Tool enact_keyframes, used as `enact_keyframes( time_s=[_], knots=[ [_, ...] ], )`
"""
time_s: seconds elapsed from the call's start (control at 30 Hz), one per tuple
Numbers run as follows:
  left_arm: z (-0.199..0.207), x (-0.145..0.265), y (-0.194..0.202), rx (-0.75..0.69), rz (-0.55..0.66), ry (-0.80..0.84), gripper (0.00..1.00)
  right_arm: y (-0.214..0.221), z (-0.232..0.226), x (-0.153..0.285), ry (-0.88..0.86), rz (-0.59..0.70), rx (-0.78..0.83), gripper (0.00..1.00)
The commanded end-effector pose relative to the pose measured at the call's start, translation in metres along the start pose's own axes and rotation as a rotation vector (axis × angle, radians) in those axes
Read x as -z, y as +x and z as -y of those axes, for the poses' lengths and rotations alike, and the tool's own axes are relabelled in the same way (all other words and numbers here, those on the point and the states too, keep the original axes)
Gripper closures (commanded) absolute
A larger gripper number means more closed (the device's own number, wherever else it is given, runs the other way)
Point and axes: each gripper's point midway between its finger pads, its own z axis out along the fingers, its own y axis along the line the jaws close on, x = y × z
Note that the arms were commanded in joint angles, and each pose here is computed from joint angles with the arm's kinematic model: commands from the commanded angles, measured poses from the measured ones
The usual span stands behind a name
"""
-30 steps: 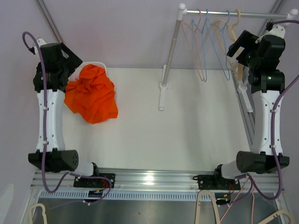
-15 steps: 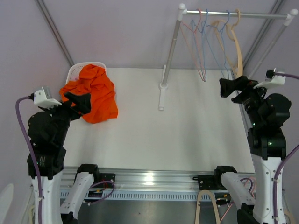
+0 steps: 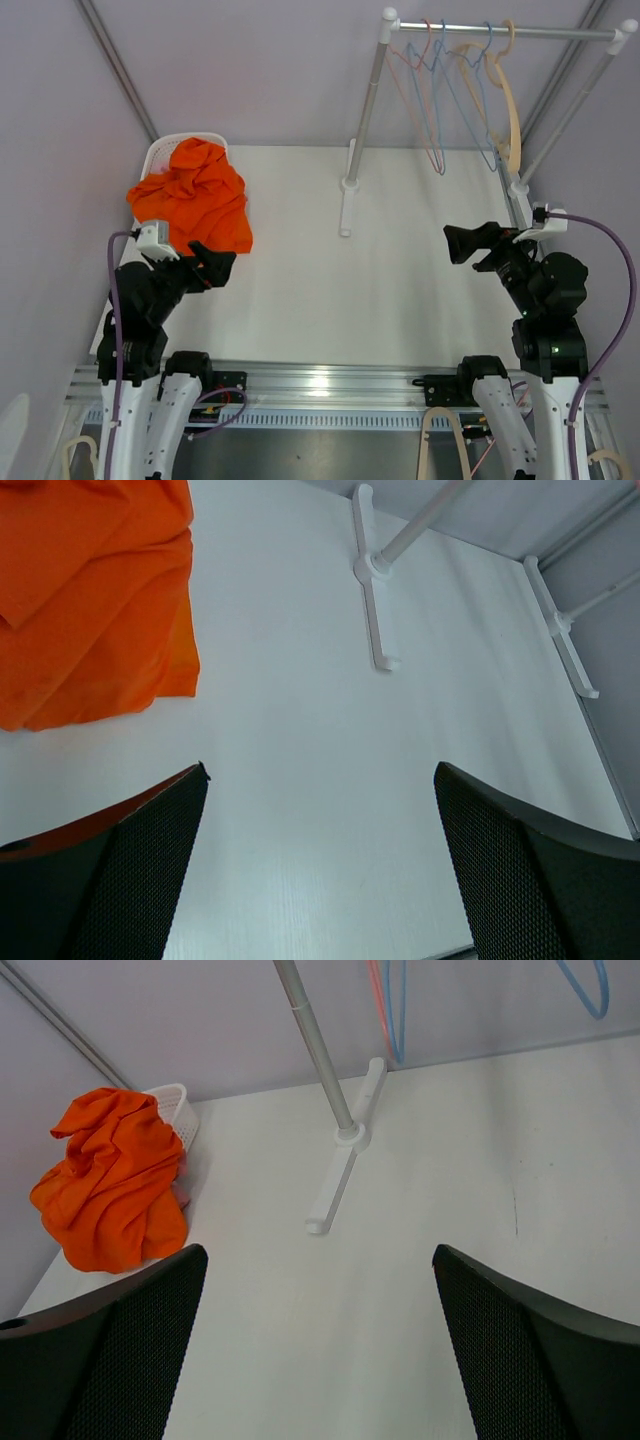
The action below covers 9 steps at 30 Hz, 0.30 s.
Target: Remove the t-shirt from the hanger
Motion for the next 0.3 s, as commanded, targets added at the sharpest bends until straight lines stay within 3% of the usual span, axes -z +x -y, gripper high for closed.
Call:
enact_keyframes(
  time_s=[0.0, 0.27],
  knots=[
    [0.013, 0.001, 0.004, -0.038, 0.021, 0.097, 0.01, 0.01, 0.0, -0.003, -0.018, -0.015, 0.004, 0.01],
    [0.023, 0.01, 0.0, -0.1, 0.063, 0.158, 0.0, 0.02, 0.002, -0.01, -0.022, -0.059, 0.003, 0.0]
  ],
)
